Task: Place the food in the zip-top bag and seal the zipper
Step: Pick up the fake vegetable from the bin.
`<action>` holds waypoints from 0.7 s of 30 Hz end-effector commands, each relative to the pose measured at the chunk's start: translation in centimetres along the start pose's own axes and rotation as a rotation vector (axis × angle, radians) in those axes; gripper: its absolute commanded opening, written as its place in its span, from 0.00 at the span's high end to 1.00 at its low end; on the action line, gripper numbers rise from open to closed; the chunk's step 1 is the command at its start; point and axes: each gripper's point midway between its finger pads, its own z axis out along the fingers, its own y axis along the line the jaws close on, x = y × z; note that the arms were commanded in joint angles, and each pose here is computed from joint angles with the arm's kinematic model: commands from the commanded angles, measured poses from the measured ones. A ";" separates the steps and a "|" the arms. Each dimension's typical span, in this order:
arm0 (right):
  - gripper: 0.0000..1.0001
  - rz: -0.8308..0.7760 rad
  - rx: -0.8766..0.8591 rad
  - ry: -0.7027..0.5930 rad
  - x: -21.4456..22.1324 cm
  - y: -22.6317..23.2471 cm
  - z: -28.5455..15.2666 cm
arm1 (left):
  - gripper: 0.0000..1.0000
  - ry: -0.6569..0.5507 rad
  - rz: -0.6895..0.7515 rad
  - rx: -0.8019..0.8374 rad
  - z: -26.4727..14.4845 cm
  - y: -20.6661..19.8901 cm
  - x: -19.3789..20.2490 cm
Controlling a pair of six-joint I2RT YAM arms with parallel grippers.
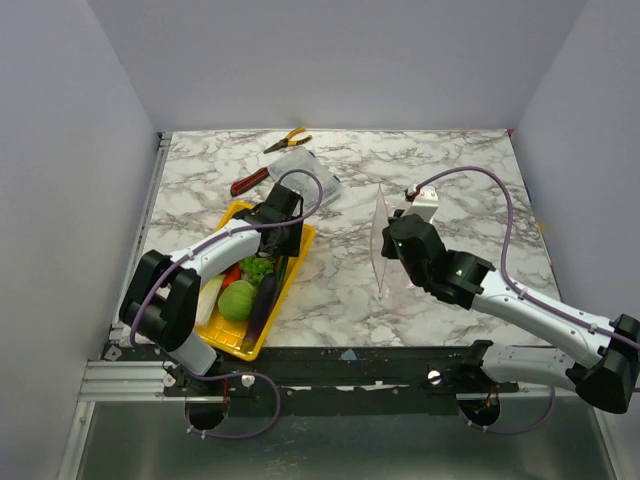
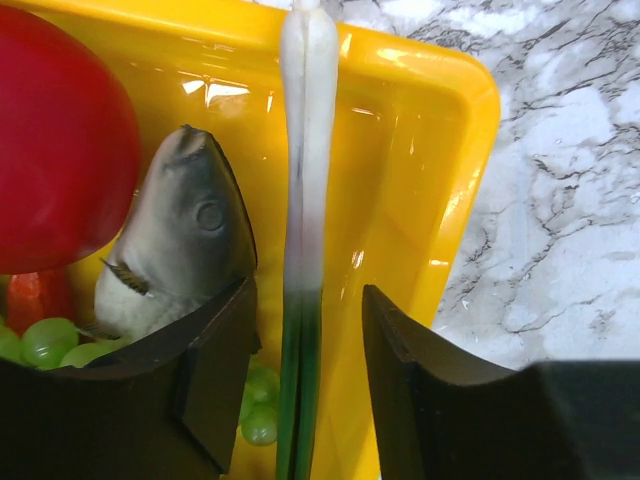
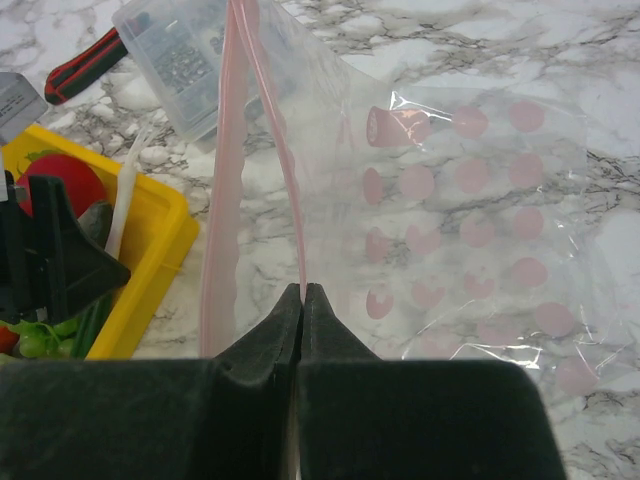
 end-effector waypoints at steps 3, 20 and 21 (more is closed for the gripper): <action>0.99 -0.011 0.008 0.016 0.9 0.0 0.4 | 0.65 0.018 -0.005 0.030 0.9 -0.6 0.2; 0.99 -0.014 0.006 0.015 1.1 0.4 0.9 | 1.00 -0.394 0.098 0.135 -15.5 -1.4 -8.1; 0.99 -0.016 0.005 0.017 1.1 0.4 0.9 | 1.00 -0.418 0.114 0.164 -17.1 -1.8 -8.6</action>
